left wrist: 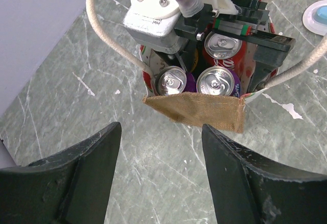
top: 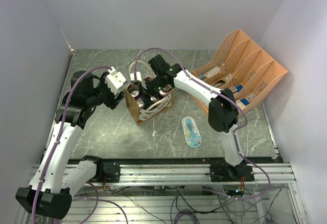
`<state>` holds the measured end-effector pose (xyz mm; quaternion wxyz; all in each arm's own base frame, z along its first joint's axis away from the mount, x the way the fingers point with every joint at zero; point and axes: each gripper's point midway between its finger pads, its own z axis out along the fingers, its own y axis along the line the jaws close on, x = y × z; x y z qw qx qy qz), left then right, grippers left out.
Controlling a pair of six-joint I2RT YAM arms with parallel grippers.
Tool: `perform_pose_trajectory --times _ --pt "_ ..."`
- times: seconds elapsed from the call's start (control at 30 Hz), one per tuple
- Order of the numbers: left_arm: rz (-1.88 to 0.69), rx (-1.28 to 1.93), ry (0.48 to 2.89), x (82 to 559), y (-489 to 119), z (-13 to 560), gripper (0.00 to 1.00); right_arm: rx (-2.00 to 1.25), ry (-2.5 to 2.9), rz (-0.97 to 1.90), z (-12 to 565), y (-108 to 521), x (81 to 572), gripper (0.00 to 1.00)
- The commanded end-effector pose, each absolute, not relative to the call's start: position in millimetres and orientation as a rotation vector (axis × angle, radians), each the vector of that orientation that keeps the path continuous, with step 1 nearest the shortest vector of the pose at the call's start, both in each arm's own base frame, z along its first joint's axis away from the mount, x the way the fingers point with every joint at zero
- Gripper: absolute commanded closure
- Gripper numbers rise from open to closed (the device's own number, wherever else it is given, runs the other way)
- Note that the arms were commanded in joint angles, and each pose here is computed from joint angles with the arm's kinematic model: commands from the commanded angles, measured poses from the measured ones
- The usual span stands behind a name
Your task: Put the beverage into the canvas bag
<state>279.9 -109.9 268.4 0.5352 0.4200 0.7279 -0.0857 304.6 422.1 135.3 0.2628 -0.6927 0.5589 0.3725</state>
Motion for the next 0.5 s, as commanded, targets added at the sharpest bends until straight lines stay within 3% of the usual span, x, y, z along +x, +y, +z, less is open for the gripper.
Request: perform_pose_trajectory --times 0.0,0.47 --pt "-0.178 0.978 1.695 285 -106 280 0.25 -1.858 1.454 1.055 160 428 290 0.00" --pt "-0.172 0.972 1.693 285 -106 284 0.25 -1.822 1.433 1.011 181 428 294 0.00"
